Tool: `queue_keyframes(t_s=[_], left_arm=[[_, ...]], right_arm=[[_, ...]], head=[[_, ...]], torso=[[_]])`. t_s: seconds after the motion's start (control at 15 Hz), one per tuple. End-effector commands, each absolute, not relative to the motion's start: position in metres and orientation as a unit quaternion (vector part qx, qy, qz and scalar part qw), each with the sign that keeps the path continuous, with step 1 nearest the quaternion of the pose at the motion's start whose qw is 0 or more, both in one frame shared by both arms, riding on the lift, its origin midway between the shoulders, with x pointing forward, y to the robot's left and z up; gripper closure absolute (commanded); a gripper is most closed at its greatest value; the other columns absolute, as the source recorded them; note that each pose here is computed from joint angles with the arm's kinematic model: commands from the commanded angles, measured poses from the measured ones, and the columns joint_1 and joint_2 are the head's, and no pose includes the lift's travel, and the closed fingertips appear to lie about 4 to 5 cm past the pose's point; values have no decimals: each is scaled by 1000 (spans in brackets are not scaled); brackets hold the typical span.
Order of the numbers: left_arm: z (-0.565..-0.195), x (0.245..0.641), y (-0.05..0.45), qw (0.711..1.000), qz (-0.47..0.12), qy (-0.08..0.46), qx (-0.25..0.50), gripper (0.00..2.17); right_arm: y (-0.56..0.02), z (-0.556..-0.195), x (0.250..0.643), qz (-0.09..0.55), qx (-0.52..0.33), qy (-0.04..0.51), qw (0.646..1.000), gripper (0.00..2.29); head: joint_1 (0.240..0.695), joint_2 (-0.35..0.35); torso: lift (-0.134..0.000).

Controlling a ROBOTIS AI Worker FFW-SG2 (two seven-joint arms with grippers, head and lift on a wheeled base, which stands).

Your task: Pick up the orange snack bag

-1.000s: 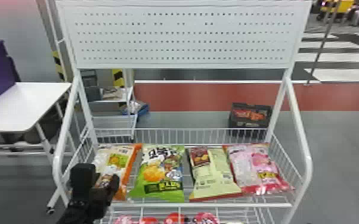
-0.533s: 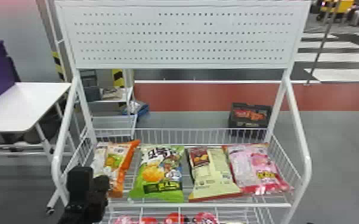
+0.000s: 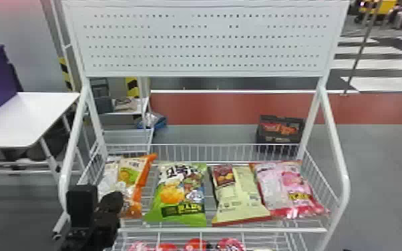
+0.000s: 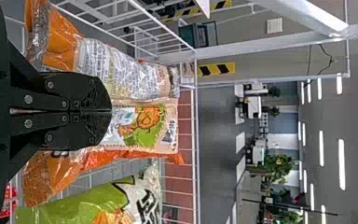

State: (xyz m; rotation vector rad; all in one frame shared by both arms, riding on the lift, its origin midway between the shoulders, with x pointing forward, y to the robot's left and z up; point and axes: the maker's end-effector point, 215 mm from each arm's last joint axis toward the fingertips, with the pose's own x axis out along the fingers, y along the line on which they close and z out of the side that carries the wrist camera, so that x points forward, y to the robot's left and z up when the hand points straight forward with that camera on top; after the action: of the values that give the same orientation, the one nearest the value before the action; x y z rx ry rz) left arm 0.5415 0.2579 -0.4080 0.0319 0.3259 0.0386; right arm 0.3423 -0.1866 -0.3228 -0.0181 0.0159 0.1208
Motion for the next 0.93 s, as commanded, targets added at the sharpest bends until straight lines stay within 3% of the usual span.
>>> queue_keyframes(t_s=[0.0,0.2,0.87], left_arm=[[-386,526,246,990,9,137,2,1355],[-359,499,237,995,6,95,-15,1355],[-320,401,259,999,25,-6,-39,1355]], right_arm=[[-186,-324,342,61,-9,9,998,140],[-185,-323,343,62,-7,8,998,140],[-185,-320,344,60,-5,3,998,140]], head=[[499,0],[499,0],[499,0]], torso=[[0],[0],[0]])
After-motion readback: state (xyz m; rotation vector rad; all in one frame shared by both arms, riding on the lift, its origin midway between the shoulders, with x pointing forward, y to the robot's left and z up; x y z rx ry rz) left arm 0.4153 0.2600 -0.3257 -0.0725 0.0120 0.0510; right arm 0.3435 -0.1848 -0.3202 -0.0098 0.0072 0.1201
